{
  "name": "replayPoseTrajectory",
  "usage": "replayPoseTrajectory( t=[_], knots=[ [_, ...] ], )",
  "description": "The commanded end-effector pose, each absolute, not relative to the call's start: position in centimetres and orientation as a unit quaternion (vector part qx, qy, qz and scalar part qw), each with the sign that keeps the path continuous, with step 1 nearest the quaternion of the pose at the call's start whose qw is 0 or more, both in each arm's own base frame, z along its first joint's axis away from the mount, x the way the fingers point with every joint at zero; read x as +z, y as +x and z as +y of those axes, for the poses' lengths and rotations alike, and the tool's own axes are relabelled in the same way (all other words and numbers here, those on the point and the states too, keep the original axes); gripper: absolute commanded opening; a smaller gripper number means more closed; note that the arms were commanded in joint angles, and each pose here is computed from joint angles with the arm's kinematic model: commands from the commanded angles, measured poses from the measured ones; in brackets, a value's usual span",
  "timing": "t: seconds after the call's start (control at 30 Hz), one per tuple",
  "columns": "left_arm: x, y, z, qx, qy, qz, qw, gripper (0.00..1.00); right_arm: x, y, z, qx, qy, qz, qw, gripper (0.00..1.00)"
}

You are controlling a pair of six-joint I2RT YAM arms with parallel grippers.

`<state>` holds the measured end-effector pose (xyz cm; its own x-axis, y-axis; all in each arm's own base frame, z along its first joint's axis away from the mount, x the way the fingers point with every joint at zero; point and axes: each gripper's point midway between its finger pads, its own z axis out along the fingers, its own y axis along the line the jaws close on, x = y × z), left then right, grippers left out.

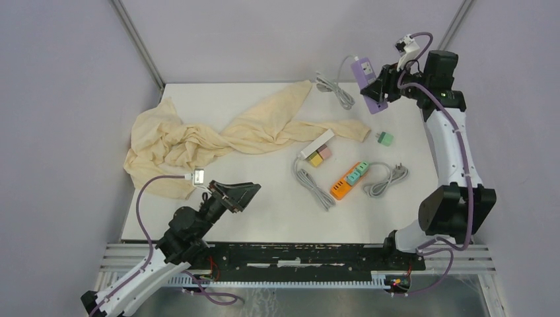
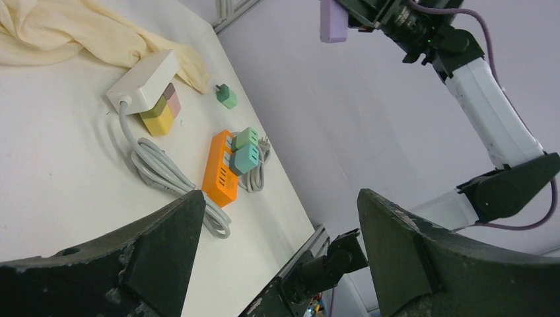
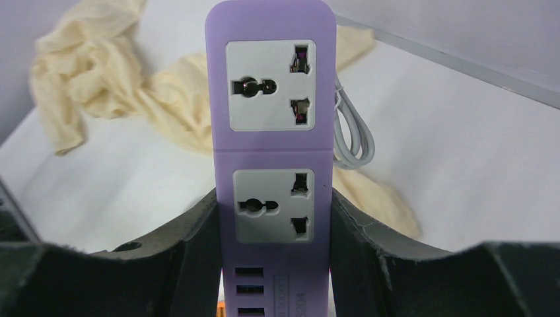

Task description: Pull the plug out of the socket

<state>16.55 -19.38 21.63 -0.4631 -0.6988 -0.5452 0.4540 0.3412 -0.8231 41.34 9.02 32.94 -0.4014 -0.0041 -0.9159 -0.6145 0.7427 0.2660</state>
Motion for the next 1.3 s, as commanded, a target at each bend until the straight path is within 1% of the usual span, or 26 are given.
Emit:
replayPoseTrajectory(
  t=[0.0, 0.17, 0.33, 0.53, 0.63, 0.7, 0.9, 0.97, 1.07, 1.2, 1.27],
  knots=[
    [22.4, 16.1, -18.8, -0.558, -0.076, 0.634, 0.530, 0.92, 32.0, 46.0, 3.7, 0.183, -0.184, 0.804, 0.535, 0.00],
    [22.2, 16.1, -18.7, -0.554, -0.074, 0.638, 0.531, 0.93, 27.1, 49.9, -0.8, 0.113, -0.169, 0.846, 0.493, 0.01],
    [22.0, 16.0, -18.8, -0.553, -0.072, 0.639, 0.529, 0.93, 21.8, 52.2, -5.7, 0.021, -0.157, 0.886, 0.436, 0.02],
    [21.9, 16.2, -18.8, -0.552, -0.073, 0.639, 0.531, 0.93, 14.5, 53.0, -10.3, -0.066, -0.129, 0.929, 0.340, 0.05],
    [21.9, 16.2, -18.8, -0.553, -0.073, 0.639, 0.530, 0.93, 10.5, 53.1, -11.7, -0.082, -0.119, 0.945, 0.292, 0.07],
    [21.9, 16.1, -18.9, -0.554, -0.073, 0.639, 0.528, 0.93, 8.8, 53.0, -12.0, -0.083, -0.114, 0.952, 0.273, 0.11],
    [22.0, 16.1, -18.8, -0.554, -0.075, 0.641, 0.526, 0.93, 5.9, 52.5, -12.3, -0.072, -0.105, 0.962, 0.242, 0.25],
    [21.9, 16.1, -18.9, -0.555, -0.076, 0.641, 0.525, 0.93, 5.5, 52.3, -12.2, -0.067, -0.106, 0.963, 0.237, 0.32],
    [21.9, 16.1, -19.0, -0.557, -0.079, 0.642, 0.522, 0.93, 5.8, 52.1, -12.1, -0.055, -0.103, 0.964, 0.240, 0.49],
    [21.7, 16.2, -19.2, -0.560, -0.083, 0.645, 0.514, 0.94, 8.2, 51.9, -11.2, -0.030, -0.101, 0.959, 0.263, 0.77],
    [21.5, 16.2, -19.3, -0.560, -0.085, 0.647, 0.510, 0.94, 10.7, 51.7, -10.7, -0.023, -0.103, 0.952, 0.289, 0.86]
  ],
)
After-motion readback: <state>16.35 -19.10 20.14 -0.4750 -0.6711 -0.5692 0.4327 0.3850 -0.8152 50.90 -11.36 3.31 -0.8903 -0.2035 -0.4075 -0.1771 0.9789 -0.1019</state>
